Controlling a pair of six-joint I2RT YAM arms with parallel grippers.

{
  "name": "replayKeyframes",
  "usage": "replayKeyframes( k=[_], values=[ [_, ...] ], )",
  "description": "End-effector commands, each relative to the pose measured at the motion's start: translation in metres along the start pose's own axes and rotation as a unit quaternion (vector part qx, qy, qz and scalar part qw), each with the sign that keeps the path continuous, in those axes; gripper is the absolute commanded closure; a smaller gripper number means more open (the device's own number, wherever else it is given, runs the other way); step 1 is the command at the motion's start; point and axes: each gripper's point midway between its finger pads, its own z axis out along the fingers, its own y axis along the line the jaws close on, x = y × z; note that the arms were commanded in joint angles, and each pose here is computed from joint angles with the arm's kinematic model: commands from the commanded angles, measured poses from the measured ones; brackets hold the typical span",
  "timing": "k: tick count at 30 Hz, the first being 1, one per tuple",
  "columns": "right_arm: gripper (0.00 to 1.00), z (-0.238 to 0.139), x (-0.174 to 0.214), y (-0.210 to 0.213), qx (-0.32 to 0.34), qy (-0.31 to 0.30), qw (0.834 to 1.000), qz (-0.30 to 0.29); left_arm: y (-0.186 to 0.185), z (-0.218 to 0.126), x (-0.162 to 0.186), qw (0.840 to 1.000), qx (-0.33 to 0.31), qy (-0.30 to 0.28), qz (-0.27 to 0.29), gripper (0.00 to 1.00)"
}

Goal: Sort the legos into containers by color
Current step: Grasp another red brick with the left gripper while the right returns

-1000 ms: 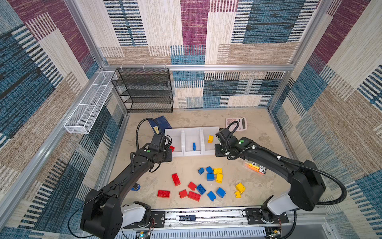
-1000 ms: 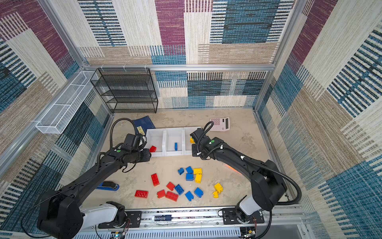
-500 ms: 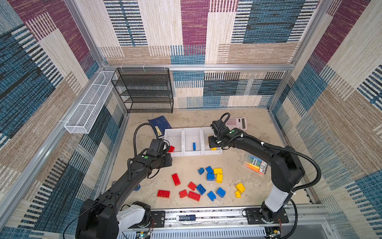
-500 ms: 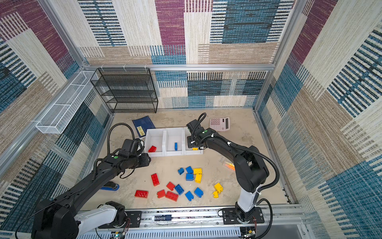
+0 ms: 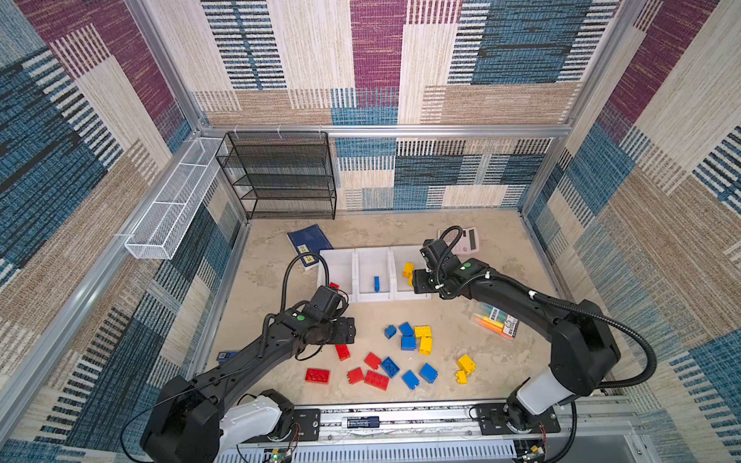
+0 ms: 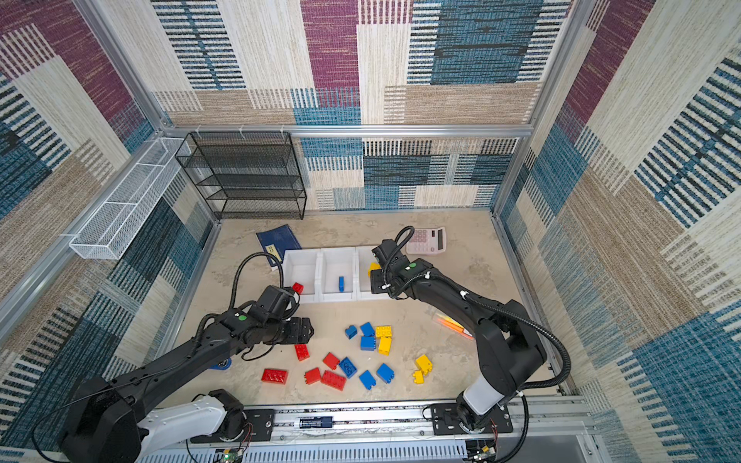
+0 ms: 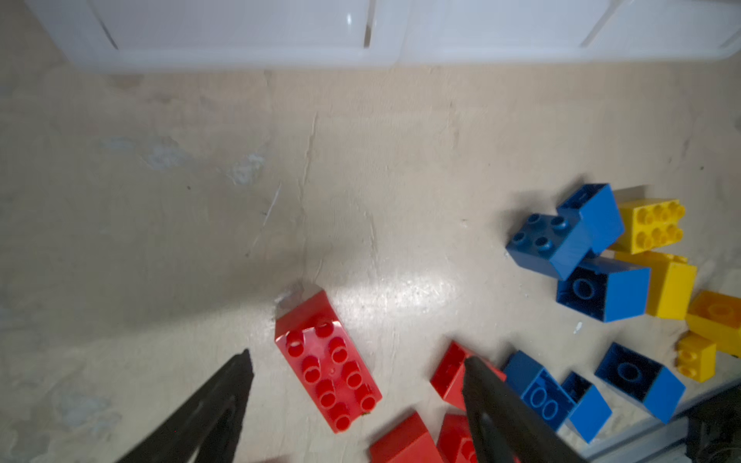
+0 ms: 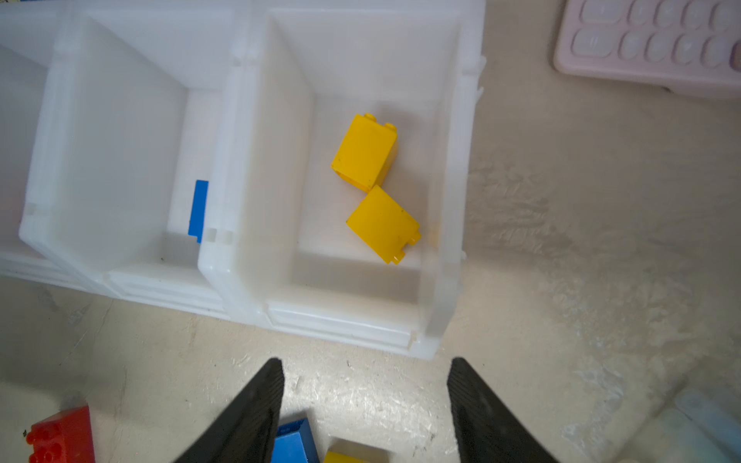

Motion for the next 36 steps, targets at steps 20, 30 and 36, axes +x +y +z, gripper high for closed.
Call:
replayKeyframes(
  k=[20, 30, 36],
  values=[
    [0.35, 0.000, 0.031, -0.008, -0.014, 0.009, 0.999, 0.036, 0.000, 0.054, 0.024, 0.995, -0.056, 0.080, 0.005, 0.63],
    [0.37, -0.003, 0.036, -0.011, -0.014, 0.010, 0.999, 0.042, -0.008, 0.029, -0.011, 0.996, -0.065, 0.033, 0.044, 0.80],
    [0.38, -0.006, 0.037, -0.012, -0.012, 0.009, 0.999, 0.040, -0.005, -0.014, -0.099, 0.995, -0.060, -0.067, 0.051, 0.80]
  ],
)
